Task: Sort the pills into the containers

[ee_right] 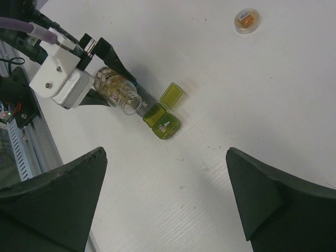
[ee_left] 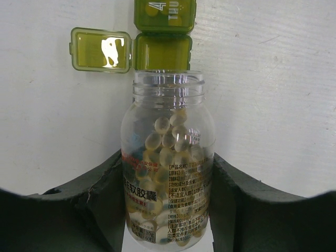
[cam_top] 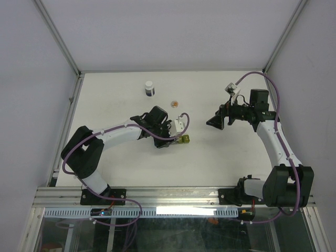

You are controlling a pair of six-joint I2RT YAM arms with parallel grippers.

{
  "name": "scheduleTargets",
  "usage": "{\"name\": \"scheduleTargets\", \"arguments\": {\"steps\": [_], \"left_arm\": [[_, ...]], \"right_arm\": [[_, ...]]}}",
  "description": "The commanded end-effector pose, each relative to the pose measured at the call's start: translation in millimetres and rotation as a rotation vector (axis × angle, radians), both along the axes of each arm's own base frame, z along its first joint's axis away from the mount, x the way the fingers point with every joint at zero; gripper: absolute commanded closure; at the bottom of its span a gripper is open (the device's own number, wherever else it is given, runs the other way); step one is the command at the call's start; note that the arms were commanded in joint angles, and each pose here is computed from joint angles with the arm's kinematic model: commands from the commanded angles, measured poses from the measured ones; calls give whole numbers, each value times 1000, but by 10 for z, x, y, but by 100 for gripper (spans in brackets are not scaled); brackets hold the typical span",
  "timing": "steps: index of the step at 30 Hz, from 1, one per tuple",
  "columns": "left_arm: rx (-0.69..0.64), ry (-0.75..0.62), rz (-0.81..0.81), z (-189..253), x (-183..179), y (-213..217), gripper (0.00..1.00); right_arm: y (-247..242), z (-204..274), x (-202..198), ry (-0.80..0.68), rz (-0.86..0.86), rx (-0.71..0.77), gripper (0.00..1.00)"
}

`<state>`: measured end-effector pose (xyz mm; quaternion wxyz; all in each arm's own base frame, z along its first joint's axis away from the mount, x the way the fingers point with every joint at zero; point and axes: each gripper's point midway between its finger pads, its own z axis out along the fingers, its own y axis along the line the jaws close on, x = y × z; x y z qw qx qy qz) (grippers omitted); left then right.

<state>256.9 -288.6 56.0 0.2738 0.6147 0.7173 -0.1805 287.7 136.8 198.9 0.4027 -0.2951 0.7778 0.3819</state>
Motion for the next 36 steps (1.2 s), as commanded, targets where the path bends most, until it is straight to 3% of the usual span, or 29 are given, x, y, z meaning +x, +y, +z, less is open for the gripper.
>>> {"name": "scheduleTargets", "arguments": {"steps": [1, 36], "left_arm": [[-4, -48, -34, 137, 76, -105, 100], [143, -42, -14, 149, 133, -92, 100]], "right_arm": [[-28, 203, 96, -75, -3, -3, 0], [-37, 213, 95, -74, -4, 2, 0]]}}
